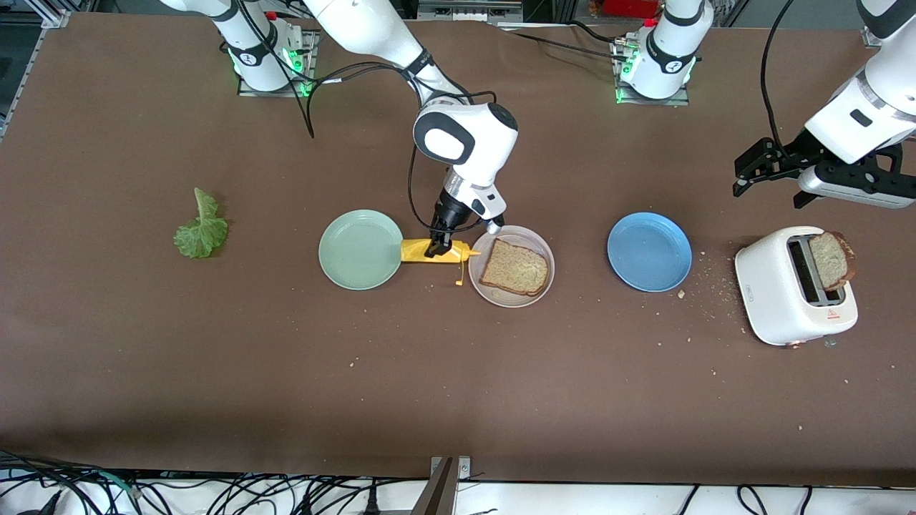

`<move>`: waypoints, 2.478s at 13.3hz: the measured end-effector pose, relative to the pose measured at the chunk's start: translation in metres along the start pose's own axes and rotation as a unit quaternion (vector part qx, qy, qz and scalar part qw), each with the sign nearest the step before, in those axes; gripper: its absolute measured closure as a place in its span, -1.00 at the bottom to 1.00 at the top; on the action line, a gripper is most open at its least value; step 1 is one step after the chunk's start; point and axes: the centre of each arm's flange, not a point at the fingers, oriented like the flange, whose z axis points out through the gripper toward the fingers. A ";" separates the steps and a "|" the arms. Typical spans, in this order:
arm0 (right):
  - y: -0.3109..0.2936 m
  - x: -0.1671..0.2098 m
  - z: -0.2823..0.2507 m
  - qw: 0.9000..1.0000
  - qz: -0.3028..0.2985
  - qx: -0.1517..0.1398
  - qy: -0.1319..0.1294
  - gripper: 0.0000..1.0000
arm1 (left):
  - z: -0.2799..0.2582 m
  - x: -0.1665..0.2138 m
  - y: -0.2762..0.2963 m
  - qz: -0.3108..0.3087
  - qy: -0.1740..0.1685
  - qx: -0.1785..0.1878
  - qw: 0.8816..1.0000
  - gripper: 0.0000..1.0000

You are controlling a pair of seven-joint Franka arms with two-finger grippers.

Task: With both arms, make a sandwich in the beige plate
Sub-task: 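Tilt the yellow bottle nozzle over the toast with the right gripper, then carry the yellow bottle back beside the mint-green plate with the right gripper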

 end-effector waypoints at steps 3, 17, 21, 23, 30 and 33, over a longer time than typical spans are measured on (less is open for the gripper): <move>0.032 -0.016 0.003 0.999 0.029 0.021 0.006 0.83 | 0.000 0.000 0.000 0.000 0.000 0.000 1.000 -1.00; 0.202 -0.322 0.114 0.893 0.060 0.375 0.241 0.83 | 0.000 0.000 0.000 0.000 -0.001 0.000 1.000 -1.00; 0.174 -0.399 0.155 0.816 0.051 0.448 0.362 0.83 | 0.000 0.000 0.000 0.000 -0.001 0.000 1.000 -1.00; 0.152 -0.434 0.186 0.781 0.044 0.457 0.423 0.83 | 0.000 0.000 0.000 0.000 -0.001 0.000 1.000 -1.00; 0.039 -0.480 0.252 0.667 0.015 0.434 0.605 0.83 | 0.000 0.000 0.000 0.000 -0.001 0.000 1.000 -1.00; -0.003 -0.490 0.287 0.617 0.012 0.403 0.676 0.83 | 0.000 0.000 0.000 0.000 -0.001 0.000 1.000 -1.00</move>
